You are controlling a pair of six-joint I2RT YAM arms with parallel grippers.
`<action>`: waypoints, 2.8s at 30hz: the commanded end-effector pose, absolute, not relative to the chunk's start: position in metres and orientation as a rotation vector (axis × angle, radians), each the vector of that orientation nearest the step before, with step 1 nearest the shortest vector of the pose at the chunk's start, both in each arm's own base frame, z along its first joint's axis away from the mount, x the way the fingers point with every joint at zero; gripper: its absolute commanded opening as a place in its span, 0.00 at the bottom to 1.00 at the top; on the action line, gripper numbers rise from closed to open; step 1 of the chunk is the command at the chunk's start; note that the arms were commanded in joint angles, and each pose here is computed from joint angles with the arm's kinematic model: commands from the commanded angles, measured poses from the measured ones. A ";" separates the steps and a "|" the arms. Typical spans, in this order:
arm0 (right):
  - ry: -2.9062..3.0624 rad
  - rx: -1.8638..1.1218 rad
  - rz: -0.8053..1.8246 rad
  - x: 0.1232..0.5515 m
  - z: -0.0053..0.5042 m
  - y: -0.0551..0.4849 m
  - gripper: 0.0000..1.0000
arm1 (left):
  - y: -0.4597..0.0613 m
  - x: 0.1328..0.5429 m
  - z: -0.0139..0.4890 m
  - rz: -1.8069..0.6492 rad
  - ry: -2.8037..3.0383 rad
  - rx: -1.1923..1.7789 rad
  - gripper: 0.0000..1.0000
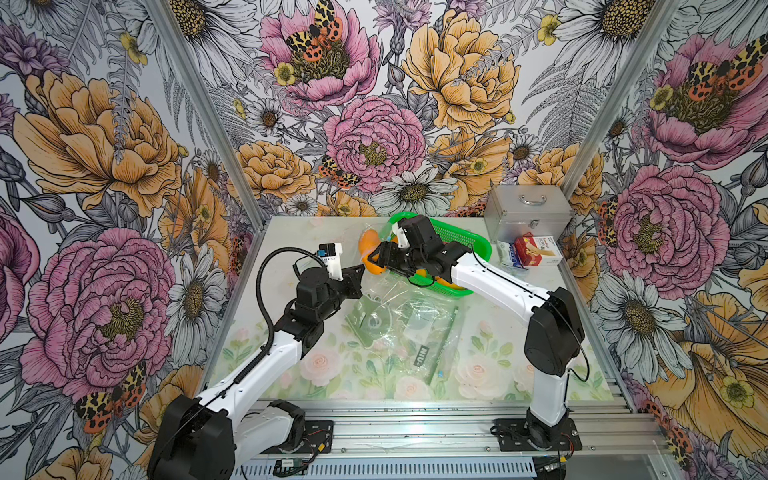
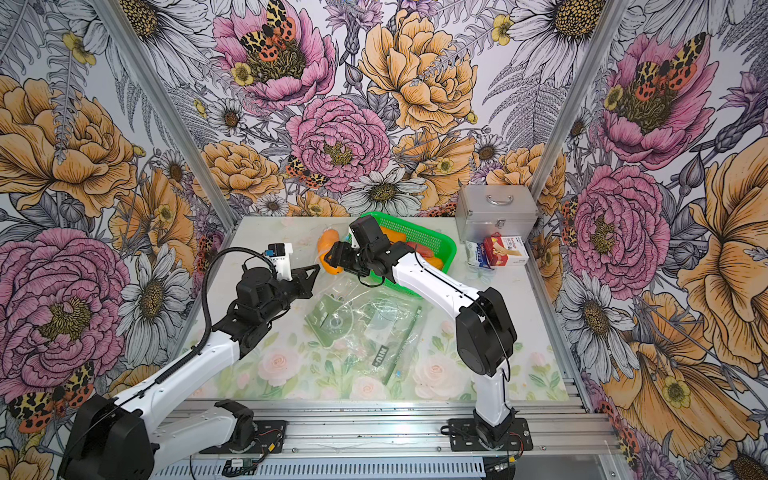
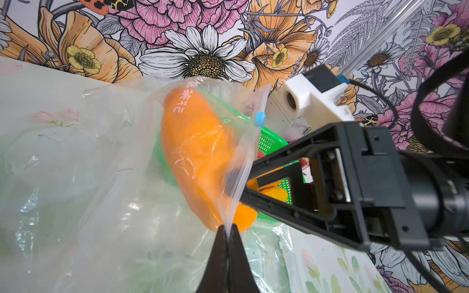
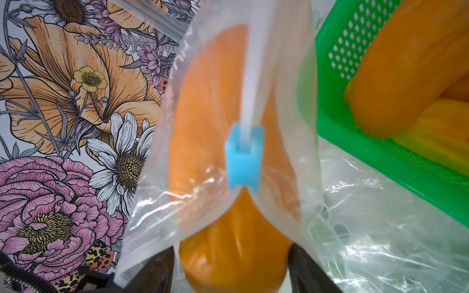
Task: Place the mango in a zip-top bag and seal the zipper
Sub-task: Place the mango in the zipper food storage bag, then pick up the mango from the basket.
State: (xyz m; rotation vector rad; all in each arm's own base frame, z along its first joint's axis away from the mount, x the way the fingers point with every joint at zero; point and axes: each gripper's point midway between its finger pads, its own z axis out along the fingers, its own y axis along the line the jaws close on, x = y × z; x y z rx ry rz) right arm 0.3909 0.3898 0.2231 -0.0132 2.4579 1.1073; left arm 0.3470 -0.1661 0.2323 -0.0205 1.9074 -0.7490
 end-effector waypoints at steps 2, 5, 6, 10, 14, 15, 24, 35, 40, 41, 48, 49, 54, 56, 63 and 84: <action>2.372 -0.059 1.091 0.389 0.247 0.387 0.78 | -0.153 0.351 0.236 -0.726 1.898 -0.077 0.00; 2.370 -0.069 1.089 0.386 0.249 0.385 0.77 | -0.150 0.353 0.238 -0.721 1.892 -0.086 0.00; 2.363 -0.080 1.087 0.384 0.251 0.384 0.76 | -0.149 0.354 0.239 -0.721 1.890 -0.093 0.00; 2.332 -0.113 1.004 0.379 0.264 0.368 0.73 | -0.144 0.355 0.239 -0.717 1.887 -0.112 0.00; 2.290 -0.100 0.824 0.380 0.281 0.334 0.72 | -0.139 0.356 0.239 -0.712 1.884 -0.132 0.00; 2.281 -0.082 0.780 0.382 0.283 0.325 0.73 | -0.138 0.357 0.239 -0.710 1.882 -0.135 0.00; 2.309 0.062 0.661 0.439 0.257 0.287 0.80 | -0.133 0.358 0.243 -0.702 1.869 -0.152 0.00; 2.369 0.172 0.627 0.520 0.197 0.285 0.99 | -0.133 0.358 0.242 -0.702 1.873 -0.148 0.00; 2.406 0.214 0.695 0.542 0.170 0.294 0.98 | -0.134 0.359 0.242 -0.704 1.873 -0.141 0.00; 2.412 0.216 0.709 0.546 0.164 0.297 0.97 | -0.135 0.359 0.243 -0.706 1.873 -0.140 0.00; 2.429 0.229 0.785 0.564 0.143 0.312 0.94 | -0.135 0.359 0.239 -0.705 1.885 -0.140 0.00; 2.431 0.239 0.796 0.567 0.140 0.312 0.93 | -0.136 0.359 0.238 -0.706 1.887 -0.140 0.00; 2.455 0.254 0.833 0.572 0.124 0.318 0.92 | -0.139 0.361 0.236 -0.720 1.896 -0.136 0.00; 2.464 0.257 0.844 0.573 0.118 0.319 0.91 | -0.139 0.361 0.235 -0.719 1.899 -0.135 0.00; 2.492 0.265 0.875 0.576 0.099 0.323 0.82 | -0.141 0.362 0.235 -0.724 1.902 -0.127 0.00; 2.378 0.175 0.787 0.561 0.174 0.303 0.13 | -0.143 0.361 0.232 -0.740 1.912 -0.130 0.00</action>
